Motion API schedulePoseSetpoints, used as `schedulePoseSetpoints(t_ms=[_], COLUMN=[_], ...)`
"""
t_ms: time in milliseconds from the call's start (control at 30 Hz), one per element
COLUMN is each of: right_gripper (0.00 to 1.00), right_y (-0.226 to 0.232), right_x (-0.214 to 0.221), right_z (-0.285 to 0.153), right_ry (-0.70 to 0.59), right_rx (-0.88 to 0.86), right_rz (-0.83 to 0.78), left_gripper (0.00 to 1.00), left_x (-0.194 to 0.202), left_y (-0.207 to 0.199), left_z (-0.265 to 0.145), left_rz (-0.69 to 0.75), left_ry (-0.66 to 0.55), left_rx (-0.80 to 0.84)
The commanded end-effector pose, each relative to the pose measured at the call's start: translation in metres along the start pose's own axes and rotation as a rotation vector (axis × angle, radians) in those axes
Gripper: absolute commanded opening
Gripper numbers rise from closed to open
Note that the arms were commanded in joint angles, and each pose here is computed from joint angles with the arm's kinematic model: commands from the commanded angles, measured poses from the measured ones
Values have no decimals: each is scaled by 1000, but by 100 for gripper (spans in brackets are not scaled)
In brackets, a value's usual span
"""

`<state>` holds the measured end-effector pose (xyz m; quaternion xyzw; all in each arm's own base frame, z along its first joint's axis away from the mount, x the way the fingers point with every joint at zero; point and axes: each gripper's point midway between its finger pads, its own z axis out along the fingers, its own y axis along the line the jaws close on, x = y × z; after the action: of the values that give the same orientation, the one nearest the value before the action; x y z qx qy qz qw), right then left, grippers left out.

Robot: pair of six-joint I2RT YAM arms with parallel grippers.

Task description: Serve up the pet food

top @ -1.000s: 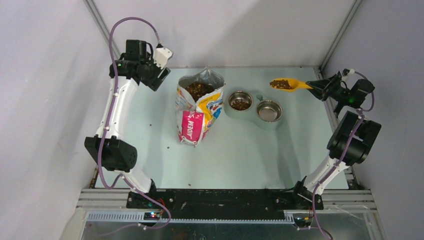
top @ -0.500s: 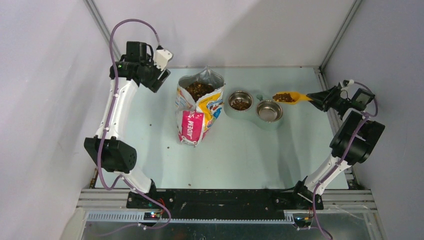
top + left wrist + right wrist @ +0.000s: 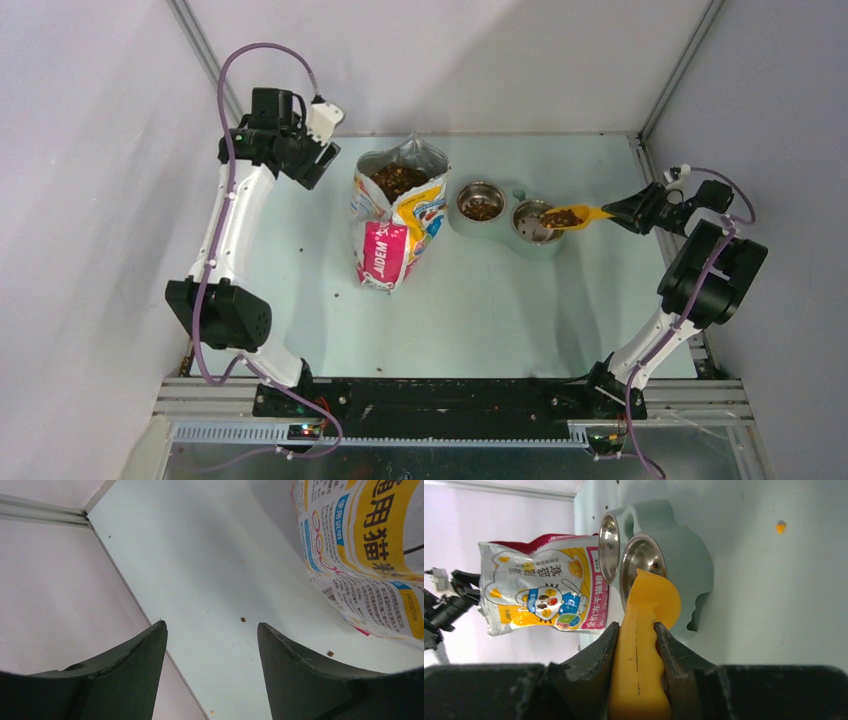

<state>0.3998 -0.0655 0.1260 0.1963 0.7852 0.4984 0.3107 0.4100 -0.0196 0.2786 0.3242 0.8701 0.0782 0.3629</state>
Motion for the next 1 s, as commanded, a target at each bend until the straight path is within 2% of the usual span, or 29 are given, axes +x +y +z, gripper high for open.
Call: schedulePoseSetpoints(t_ms=[0,167,400,500,667,967], right_gripper=[0,0,0,0,0,0], right_y=[13,25,48,62,72,123], right_x=[-4,1,2,0,17,43], right_z=[2,9,19,24,42,73], right_ry=[11,41,88,113,257,380], right_rx=[80,159,321,379,519,586], right_rz=[-191,-307,-519,-646,-912,-1263], left_gripper=[73,73,73,73,73,73], left_x=[-10,-12,-46,-57,-80,-115], left_y=[3,1,-11,-15,-22,-35], left_z=[-17,-16,-37,-46,-65,-113], left_rz=[-19,-43,-132,-160,-213,-186], left_ry=[-73,-95,-226,-275,-369,-529], left_rx=[-28,-26,30,40,61,97])
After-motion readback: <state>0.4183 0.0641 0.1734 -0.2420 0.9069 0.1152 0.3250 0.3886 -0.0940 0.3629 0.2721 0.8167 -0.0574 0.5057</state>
